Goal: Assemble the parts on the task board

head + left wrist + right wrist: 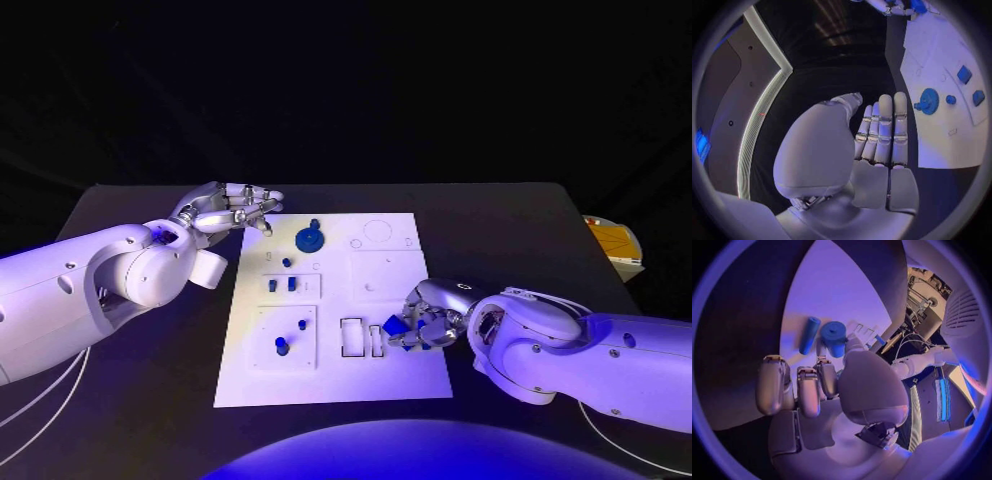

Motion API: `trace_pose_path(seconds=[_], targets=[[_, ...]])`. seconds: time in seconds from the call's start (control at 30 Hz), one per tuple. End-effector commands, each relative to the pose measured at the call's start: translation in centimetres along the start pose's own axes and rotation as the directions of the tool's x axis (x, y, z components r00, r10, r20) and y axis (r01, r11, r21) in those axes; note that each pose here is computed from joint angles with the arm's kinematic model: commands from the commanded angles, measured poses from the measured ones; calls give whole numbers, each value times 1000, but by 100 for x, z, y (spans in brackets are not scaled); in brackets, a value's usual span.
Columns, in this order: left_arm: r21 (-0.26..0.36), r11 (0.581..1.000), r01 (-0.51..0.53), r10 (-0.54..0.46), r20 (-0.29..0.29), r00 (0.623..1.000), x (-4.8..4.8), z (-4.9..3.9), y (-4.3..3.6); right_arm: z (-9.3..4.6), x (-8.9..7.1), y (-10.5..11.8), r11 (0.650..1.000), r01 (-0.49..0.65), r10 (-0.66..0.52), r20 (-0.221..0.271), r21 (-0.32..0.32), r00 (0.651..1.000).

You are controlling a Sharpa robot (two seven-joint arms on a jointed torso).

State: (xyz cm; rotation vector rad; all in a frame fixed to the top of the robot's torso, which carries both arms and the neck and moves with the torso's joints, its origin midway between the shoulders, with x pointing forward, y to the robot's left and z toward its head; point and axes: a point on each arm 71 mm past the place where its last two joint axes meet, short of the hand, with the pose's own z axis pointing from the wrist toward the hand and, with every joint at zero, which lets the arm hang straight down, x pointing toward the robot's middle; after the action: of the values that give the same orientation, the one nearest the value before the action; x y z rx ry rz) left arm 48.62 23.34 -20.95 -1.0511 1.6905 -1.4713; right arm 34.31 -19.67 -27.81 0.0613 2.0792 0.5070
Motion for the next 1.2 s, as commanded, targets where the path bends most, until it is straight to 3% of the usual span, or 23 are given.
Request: trace_pose_path(seconds=[0.03,0.3,0.57,0.8,1.2], targets=[[2,1000,10,-10,-17,1000,22,0,-7,0,15,-6,1000,7,-7,28,5,1000],[0,1000,9,-9,-15,1000,15,-2,-5,-38,-31,0,993,-122,121,98,3,988],[0,1000,10,-10,-16,1000,18,2,-4,-87,-122,89,974,-222,226,122,-47,967],[1,1000,10,-10,-18,1000,30,8,-5,-67,-122,176,963,-261,267,90,-72,960],[2,1000,12,-12,-25,1000,60,22,-7,61,86,378,964,-255,250,-73,-72,966]])
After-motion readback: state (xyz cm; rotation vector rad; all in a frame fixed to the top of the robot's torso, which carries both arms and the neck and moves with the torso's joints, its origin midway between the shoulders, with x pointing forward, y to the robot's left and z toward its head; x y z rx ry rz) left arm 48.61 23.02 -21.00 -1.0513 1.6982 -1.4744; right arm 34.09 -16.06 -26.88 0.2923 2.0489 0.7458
